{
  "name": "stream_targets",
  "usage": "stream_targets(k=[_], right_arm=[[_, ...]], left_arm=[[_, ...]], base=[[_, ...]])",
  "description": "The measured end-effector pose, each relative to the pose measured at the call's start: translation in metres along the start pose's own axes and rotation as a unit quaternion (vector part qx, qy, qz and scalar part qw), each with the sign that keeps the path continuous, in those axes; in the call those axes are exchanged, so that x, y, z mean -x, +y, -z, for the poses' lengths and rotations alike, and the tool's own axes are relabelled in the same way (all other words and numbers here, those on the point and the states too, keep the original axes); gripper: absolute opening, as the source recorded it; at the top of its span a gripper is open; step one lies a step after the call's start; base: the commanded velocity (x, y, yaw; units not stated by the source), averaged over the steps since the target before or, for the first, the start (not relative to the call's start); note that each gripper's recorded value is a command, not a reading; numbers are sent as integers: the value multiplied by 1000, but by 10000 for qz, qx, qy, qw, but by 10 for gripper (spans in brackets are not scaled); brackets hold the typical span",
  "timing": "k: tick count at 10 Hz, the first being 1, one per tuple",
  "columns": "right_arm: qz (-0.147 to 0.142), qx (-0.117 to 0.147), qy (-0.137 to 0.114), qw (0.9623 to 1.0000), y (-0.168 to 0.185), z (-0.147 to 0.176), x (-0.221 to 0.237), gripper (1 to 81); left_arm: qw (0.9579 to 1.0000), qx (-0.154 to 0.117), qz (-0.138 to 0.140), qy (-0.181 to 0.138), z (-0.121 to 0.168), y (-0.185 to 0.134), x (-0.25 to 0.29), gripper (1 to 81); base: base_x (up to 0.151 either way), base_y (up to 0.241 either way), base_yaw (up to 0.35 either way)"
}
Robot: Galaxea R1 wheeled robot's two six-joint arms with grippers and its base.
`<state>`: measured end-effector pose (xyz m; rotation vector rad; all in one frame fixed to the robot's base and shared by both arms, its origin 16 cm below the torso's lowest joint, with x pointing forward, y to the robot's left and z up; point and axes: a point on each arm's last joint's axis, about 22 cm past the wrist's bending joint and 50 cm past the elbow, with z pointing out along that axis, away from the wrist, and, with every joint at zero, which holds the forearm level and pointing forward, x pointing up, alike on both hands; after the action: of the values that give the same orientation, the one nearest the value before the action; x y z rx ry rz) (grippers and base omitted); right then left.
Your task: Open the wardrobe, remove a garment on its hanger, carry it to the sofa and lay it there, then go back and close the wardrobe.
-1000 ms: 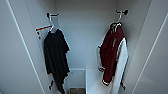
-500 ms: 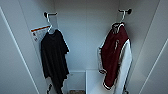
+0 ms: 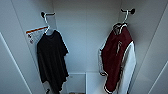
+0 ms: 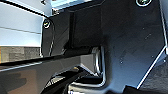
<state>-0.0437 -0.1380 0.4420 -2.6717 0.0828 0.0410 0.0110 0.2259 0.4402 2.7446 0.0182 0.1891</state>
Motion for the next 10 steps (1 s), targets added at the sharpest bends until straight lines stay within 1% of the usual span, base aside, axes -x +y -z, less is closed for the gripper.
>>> stream_targets(k=[2, 4, 10], right_arm=[[7, -42, 16, 10000, -7, -2, -3, 811], [4, -6, 25, 10000, -1, 0, -4, 811], [7, -37, 6, 10000, -6, -2, -1, 811]], left_arm=[[10000, -10, -2, 1, 0, -1, -1, 811], [10000, 23, -5, 22, -2, 3, -4, 811], [10000, 14, 7, -10, -1, 2, 1, 811]], base=[[80, -88, 0], [72, -31, 0], [0, 0, 0]])
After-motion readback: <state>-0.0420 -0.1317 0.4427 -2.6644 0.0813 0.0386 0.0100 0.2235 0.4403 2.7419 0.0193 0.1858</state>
